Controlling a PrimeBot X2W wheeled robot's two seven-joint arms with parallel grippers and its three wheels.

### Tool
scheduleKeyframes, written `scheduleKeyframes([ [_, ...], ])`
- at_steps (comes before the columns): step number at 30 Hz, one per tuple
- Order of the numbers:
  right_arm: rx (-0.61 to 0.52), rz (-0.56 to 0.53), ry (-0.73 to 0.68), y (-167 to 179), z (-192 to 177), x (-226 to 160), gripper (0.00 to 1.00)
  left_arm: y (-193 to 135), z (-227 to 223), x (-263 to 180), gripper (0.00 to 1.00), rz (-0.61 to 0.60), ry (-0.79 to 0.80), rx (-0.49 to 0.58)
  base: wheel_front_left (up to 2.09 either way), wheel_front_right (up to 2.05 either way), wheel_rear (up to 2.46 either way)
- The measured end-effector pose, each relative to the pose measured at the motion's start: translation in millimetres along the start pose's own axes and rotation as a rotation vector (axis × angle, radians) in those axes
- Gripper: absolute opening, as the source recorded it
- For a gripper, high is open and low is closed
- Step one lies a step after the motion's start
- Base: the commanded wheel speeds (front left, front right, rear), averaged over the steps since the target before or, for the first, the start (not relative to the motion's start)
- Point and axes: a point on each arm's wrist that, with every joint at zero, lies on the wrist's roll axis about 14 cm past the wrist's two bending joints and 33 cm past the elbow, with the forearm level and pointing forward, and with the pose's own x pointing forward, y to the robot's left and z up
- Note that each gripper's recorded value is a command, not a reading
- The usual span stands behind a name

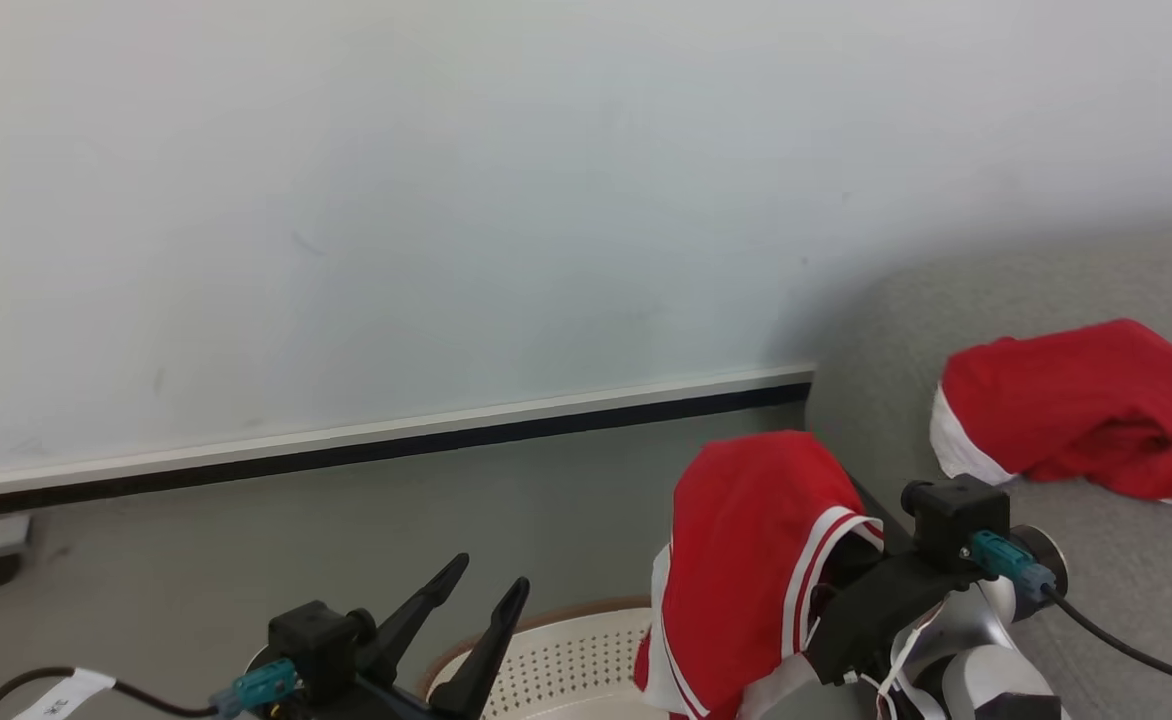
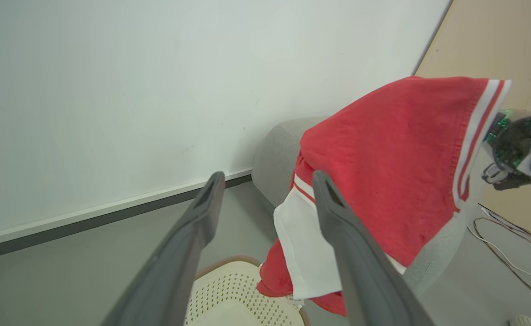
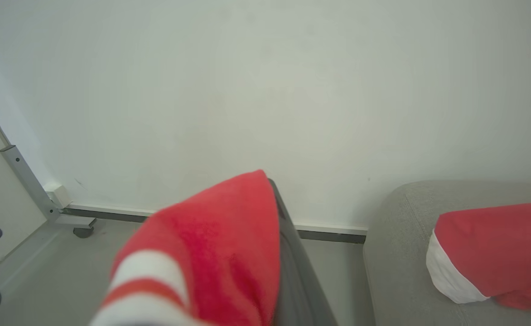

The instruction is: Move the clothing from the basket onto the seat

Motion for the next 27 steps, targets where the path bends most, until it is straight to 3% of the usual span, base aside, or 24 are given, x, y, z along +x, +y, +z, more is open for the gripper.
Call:
scheduleKeyframes([
  [13, -0.016, -0.166, 0.019, -47, 4, -42, 0.00, -37, -18, 34, 1.00, -0.142, 0.017, -0.053, 0.00, 0.00, 0.00],
  [27, -0.018, -0.459, 0.078, -108, -11, -118, 0.00, -119, -49, 80, 1.00, -0.462, 0.103, -0.090, 0.00, 0.00, 0.00],
])
